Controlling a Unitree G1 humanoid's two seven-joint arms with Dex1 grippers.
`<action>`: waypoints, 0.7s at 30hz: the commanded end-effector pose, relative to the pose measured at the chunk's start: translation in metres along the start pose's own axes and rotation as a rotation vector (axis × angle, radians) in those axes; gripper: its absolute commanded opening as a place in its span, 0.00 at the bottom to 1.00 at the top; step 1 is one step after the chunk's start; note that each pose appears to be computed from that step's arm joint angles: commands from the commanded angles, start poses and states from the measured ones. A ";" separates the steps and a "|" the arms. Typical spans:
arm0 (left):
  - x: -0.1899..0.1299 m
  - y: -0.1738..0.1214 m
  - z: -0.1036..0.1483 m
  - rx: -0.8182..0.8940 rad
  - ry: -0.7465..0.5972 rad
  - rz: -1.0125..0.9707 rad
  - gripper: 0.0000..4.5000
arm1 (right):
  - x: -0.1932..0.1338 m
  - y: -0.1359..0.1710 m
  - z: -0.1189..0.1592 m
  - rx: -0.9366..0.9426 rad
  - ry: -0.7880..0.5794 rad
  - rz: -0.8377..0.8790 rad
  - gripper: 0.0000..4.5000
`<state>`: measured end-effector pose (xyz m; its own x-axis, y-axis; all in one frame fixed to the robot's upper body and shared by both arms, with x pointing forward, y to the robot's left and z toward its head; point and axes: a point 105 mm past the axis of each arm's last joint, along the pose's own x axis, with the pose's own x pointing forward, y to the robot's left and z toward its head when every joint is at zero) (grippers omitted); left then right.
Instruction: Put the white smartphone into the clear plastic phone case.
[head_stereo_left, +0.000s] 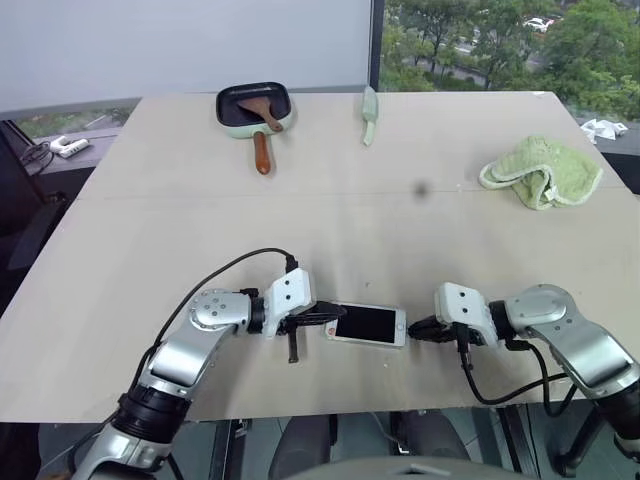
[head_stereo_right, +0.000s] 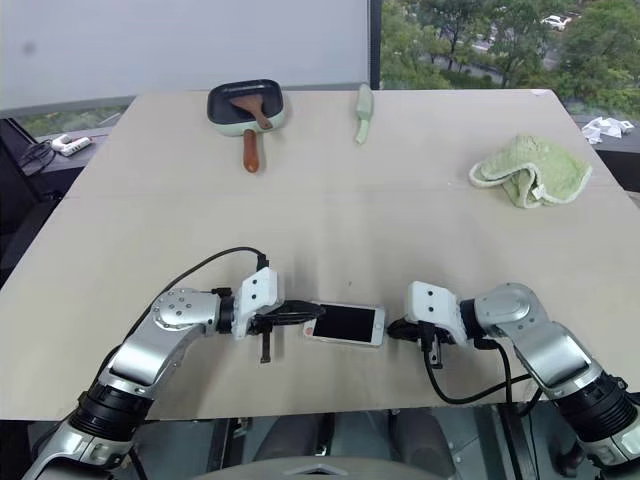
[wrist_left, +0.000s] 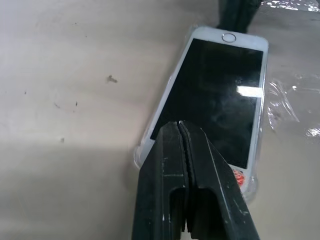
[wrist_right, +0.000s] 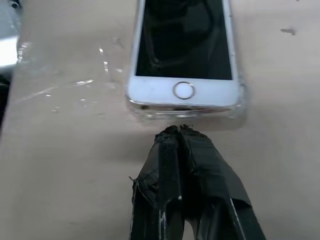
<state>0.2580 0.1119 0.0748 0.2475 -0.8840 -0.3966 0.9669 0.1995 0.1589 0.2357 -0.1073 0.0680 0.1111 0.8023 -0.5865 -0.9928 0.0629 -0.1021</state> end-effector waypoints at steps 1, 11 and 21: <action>0.003 -0.002 0.006 0.024 -0.004 -0.012 0.00 | 0.005 0.009 -0.001 0.029 -0.022 0.044 0.00; 0.003 -0.003 0.008 0.031 0.001 -0.012 0.00 | -0.017 -0.009 0.023 0.063 -0.169 -0.068 0.00; 0.004 -0.004 0.011 0.032 -0.003 -0.020 0.00 | -0.019 0.002 0.044 0.088 -0.278 -0.026 0.00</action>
<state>0.2572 0.1080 0.0775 0.2441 -0.8833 -0.4003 0.9676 0.1940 0.1618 0.2356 -0.1014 0.1065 0.1545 0.9149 -0.3729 -0.9875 0.1547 -0.0294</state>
